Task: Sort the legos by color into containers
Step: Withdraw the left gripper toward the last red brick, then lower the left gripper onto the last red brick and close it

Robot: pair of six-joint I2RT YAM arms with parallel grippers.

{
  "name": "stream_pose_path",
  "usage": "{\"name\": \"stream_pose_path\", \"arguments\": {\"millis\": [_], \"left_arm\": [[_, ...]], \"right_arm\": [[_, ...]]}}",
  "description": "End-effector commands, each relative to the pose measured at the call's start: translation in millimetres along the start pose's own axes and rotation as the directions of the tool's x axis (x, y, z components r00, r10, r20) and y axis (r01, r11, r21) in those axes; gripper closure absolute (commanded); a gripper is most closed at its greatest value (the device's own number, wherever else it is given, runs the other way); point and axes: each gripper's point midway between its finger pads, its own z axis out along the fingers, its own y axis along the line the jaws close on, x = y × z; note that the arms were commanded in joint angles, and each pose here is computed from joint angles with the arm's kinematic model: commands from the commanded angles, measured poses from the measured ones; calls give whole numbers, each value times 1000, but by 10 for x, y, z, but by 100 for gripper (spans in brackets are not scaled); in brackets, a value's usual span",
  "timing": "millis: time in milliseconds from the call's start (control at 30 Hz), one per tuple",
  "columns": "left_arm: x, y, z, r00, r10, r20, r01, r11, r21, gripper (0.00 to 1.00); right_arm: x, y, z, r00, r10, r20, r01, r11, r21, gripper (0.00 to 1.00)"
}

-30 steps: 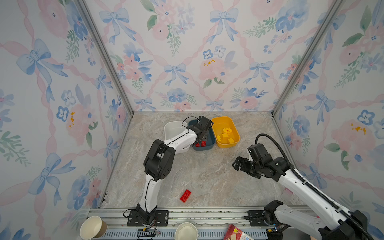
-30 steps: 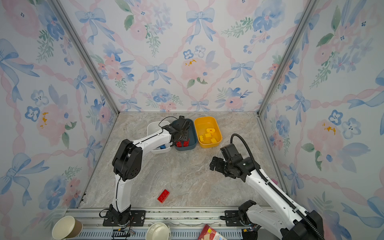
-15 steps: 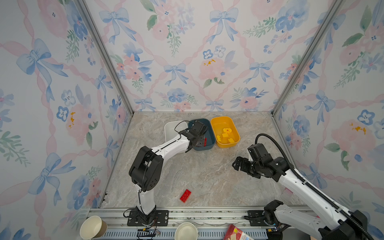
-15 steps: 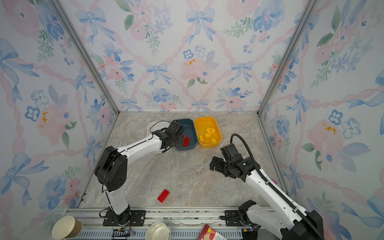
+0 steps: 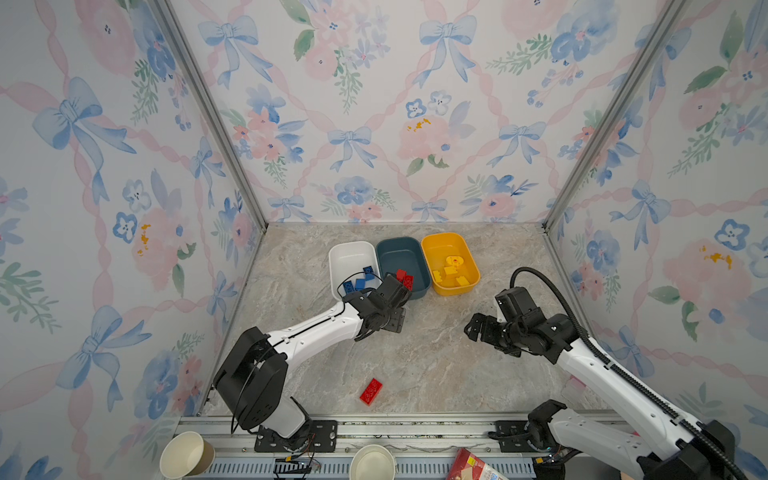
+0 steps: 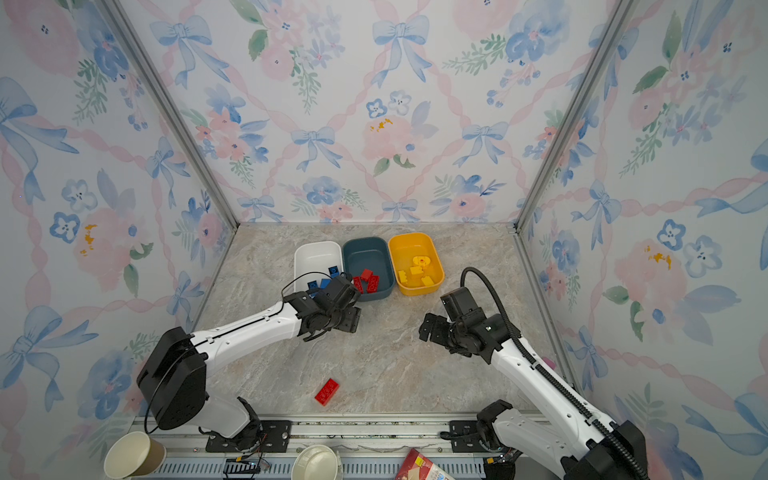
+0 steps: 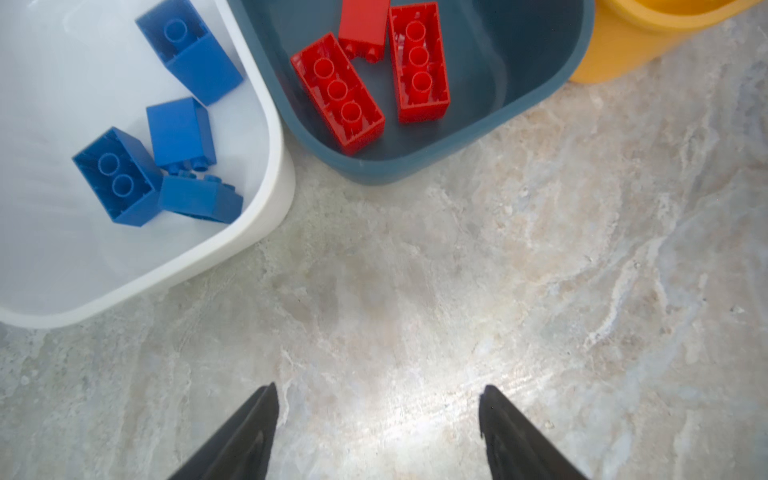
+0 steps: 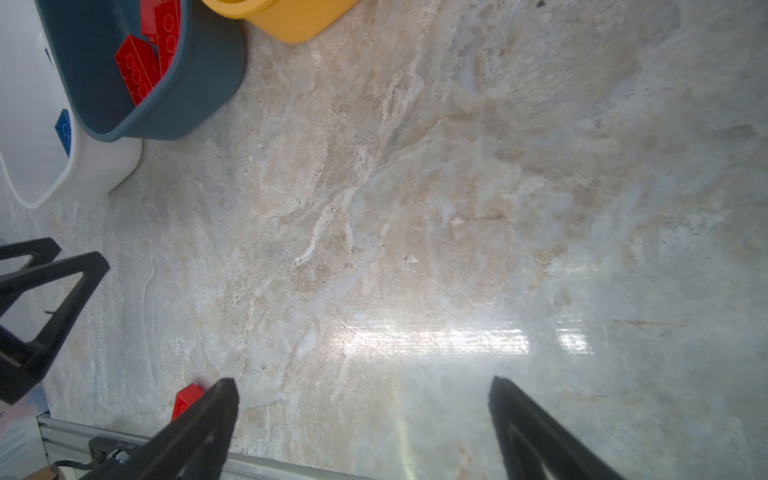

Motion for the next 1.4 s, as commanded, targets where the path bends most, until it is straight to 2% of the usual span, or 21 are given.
{"name": "stream_pose_path", "arguments": {"millis": [0, 333, 633, 900, 1167, 1367], "left_arm": [[266, 35, -100, 998, -10, -66, 10, 1000, 0, 22], [1044, 47, -213, 974, 8, -226, -1, 1000, 30, 22], [1533, 20, -294, 943, 35, -331, -17, 998, 59, 25], [1817, -104, -339, 917, 82, -391, -44, 993, 105, 26], [1954, -73, -256, 893, 106, -438, -80, 994, 78, 31], [1938, -36, -170, 891, 111, -440, -107, 994, 33, 38]], "right_arm": [[54, -36, -8, 1000, -6, -18, 6, 1000, 7, 3], [78, -43, -37, 1000, -7, -16, 8, 1000, 12, 3], [75, -12, -28, 1000, -10, -17, 10, 1000, 11, 3], [78, -9, -32, 1000, -9, -16, 9, 1000, 13, 3], [74, -5, -39, 1000, -11, -14, 12, 1000, 13, 3], [78, -8, -24, 1000, -9, -13, 9, 1000, 10, 3]]}}
